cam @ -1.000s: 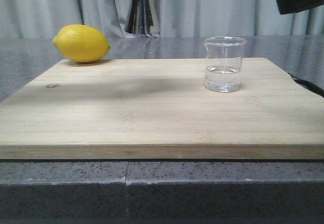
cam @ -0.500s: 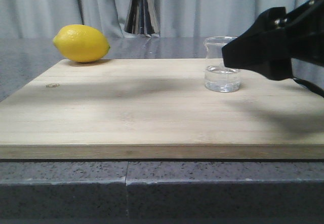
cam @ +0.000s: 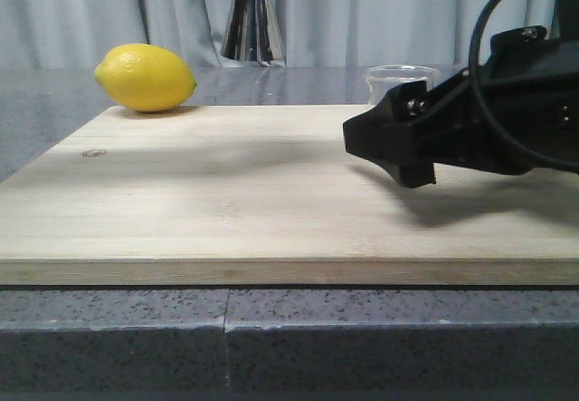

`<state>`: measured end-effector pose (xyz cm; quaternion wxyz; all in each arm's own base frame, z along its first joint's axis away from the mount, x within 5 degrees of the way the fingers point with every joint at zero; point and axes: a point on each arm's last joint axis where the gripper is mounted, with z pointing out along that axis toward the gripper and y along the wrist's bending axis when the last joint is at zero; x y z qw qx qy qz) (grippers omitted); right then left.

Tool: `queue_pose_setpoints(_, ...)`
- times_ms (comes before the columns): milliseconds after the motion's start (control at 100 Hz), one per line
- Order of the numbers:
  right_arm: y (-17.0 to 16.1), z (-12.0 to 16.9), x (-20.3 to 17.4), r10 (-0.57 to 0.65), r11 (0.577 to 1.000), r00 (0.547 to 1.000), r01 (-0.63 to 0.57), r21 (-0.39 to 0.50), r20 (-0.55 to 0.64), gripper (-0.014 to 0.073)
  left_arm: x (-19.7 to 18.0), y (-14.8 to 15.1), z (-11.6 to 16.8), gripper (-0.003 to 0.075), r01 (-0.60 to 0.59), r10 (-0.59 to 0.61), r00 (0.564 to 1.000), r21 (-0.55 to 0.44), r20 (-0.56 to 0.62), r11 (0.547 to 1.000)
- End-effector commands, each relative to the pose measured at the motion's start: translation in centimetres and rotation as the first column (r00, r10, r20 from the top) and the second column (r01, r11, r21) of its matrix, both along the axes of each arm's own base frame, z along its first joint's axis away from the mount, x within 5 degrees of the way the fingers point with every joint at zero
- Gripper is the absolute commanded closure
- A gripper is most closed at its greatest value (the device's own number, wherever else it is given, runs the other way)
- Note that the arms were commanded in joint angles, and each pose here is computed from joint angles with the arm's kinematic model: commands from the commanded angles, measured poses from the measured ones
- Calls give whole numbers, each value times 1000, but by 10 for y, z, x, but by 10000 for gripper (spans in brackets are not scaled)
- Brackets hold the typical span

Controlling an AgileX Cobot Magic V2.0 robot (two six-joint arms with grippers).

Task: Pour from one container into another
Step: 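Reach the right gripper to the glass beaker and grasp it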

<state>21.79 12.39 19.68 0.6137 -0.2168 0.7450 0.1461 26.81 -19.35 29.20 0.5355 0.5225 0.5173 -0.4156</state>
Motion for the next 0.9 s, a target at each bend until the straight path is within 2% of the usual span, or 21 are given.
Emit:
queue_pose_setpoints(0, 6, 18, 9, 11, 998, 992, -19, 61, 122, -9, -7, -1, 30, 523, 14, -10, 1000, -127, 30, 992)
queue_pose_setpoints(120, 9, 17, 13, 16, 998, 993, -23, 57, 121, 20, -7, -1, 30, 523, 14, -10, 1000, -127, 30, 992)
queue_pose_setpoints(390, 9, 16, 13, 19, 998, 993, -24, 51, 114, 242, -7, -1, 30, 523, 14, -10, 1000, -127, 30, 992)
queue_pose_setpoints(510, 9, 16, 13, 19, 998, 993, -24, 50, 112, 307, -7, -1, 30, 523, 14, -10, 1000, -127, 30, 992)
queue_pose_setpoints(710, 7, 19, 12, 11, 998, 993, -18, 52, 120, 310, -7, -1, 30, 523, 14, -10, 1000, -127, 30, 992)
queue_pose_setpoints(890, -7, 43, 10, -51, 995, 986, 37, 92, 161, 310, -7, -1, 30, 523, 14, -10, 1000, -127, 30, 992)
